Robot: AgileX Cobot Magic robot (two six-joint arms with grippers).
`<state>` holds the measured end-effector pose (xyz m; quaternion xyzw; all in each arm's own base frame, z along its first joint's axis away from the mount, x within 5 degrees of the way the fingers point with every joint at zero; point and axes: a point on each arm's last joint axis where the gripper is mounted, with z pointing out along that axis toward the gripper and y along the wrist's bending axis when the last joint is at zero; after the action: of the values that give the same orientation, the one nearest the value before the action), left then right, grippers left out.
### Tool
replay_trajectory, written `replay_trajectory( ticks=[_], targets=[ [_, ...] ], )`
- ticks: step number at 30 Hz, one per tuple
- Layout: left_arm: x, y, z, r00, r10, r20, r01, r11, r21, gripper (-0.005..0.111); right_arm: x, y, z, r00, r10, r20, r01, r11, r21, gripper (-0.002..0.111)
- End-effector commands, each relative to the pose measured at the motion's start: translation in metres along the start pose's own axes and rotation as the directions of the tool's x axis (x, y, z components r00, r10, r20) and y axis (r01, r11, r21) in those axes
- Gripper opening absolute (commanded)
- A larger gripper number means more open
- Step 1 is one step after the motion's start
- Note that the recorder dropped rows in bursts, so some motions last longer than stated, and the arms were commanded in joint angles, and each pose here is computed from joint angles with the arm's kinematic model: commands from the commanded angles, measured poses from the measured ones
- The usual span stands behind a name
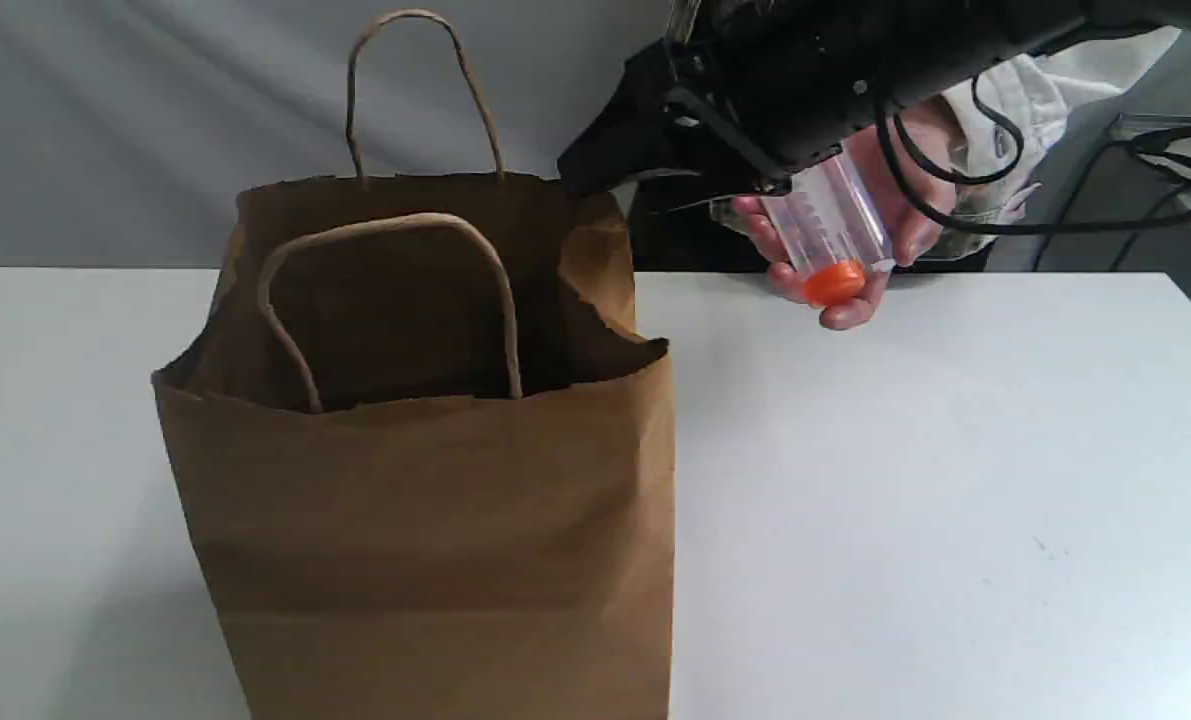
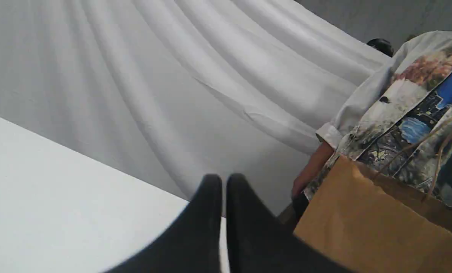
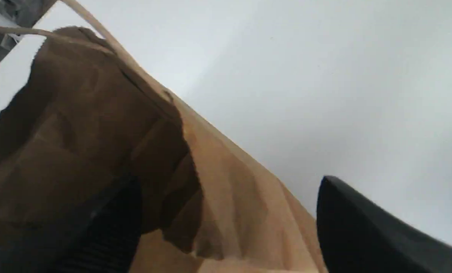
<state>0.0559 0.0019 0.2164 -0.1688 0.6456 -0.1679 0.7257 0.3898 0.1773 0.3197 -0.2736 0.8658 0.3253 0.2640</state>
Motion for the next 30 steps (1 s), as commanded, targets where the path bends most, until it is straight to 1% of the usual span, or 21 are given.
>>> replay_trajectory(
  ticks=[1,5,8,11,12,14,15,17,18,19,22,24,25,27,30],
  targets=[
    [0.002,0.0,0.0,1.0,0.009,-0.01,-0.009,1.0,0.003,0.003,0.002,0.002,0.009,0.999,-0.031,-0.037,0.032,0.998,0.049,0.065],
    [0.002,0.0,0.0,1.0,0.009,-0.01,-0.009,1.0,0.003,0.003,0.003,-0.001,0.019,0.999,0.017,-0.027,-0.017,1.0,0.006,0.065],
    [0.002,0.0,0.0,1.0,0.009,-0.01,-0.009,1.0,0.003,0.003,0.005,-0.005,0.026,0.999,0.033,-0.042,-0.033,0.999,-0.003,0.065],
    [0.002,0.0,0.0,1.0,0.007,-0.01,-0.007,1.0,0.003,0.003,0.008,-0.006,0.036,0.996,0.075,-0.058,-0.078,0.995,-0.062,0.064],
    [0.002,0.0,0.0,1.0,0.006,-0.012,-0.006,1.0,0.003,0.003,0.008,-0.006,0.038,0.996,0.073,-0.056,-0.077,0.994,-0.081,0.063],
    [0.003,0.0,0.0,1.0,0.006,-0.018,-0.006,1.0,0.004,0.003,0.009,-0.006,0.039,0.995,0.076,-0.058,-0.081,0.993,-0.091,0.054],
    [0.003,0.0,0.0,1.0,0.004,-0.027,-0.004,1.0,0.004,0.003,0.009,-0.006,0.039,0.995,0.076,-0.058,-0.081,0.993,-0.091,0.045],
    [0.003,0.0,0.0,1.0,-0.004,-0.027,0.004,1.0,0.003,0.003,0.01,-0.005,0.039,0.995,0.073,-0.065,-0.079,0.992,-0.096,0.023],
    [0.003,0.0,0.0,1.0,-0.004,-0.027,0.004,1.0,0.003,0.003,0.01,-0.005,0.039,0.996,0.055,-0.075,-0.063,0.993,-0.105,0.01],
    [0.003,0.0,0.0,1.0,-0.004,-0.027,0.004,1.0,0.003,0.003,0.012,-0.004,0.039,0.996,0.019,-0.084,-0.029,0.993,-0.116,0.0],
    [0.003,0.0,0.0,0.999,-0.016,-0.027,0.016,1.0,0.003,0.003,0.016,-0.001,0.038,0.992,-0.019,-0.123,0.0,0.988,-0.153,0.0],
    [0.003,0.0,0.0,0.998,-0.052,-0.027,0.052,0.999,0.002,0.003,0.017,0.001,0.036,0.989,-0.028,-0.145,0.004,0.987,-0.162,0.0],
    [0.003,0.0,0.0,0.995,-0.092,-0.028,0.093,0.996,0.001,0.003,0.018,0.001,0.036,0.988,-0.032,-0.152,0.007,0.987,-0.161,0.0],
    [0.003,0.0,0.0,0.99,-0.141,-0.028,0.141,0.99,0.0,0.003,0.018,0.0,0.036,0.987,-0.039,-0.156,0.015,0.988,-0.153,0.0],
    [0.005,0.0,0.0,0.986,-0.163,-0.045,0.163,0.987,-0.001,0.003,0.019,0.0,0.036,0.986,-0.041,-0.159,0.017,0.988,-0.151,0.0]
  ],
)
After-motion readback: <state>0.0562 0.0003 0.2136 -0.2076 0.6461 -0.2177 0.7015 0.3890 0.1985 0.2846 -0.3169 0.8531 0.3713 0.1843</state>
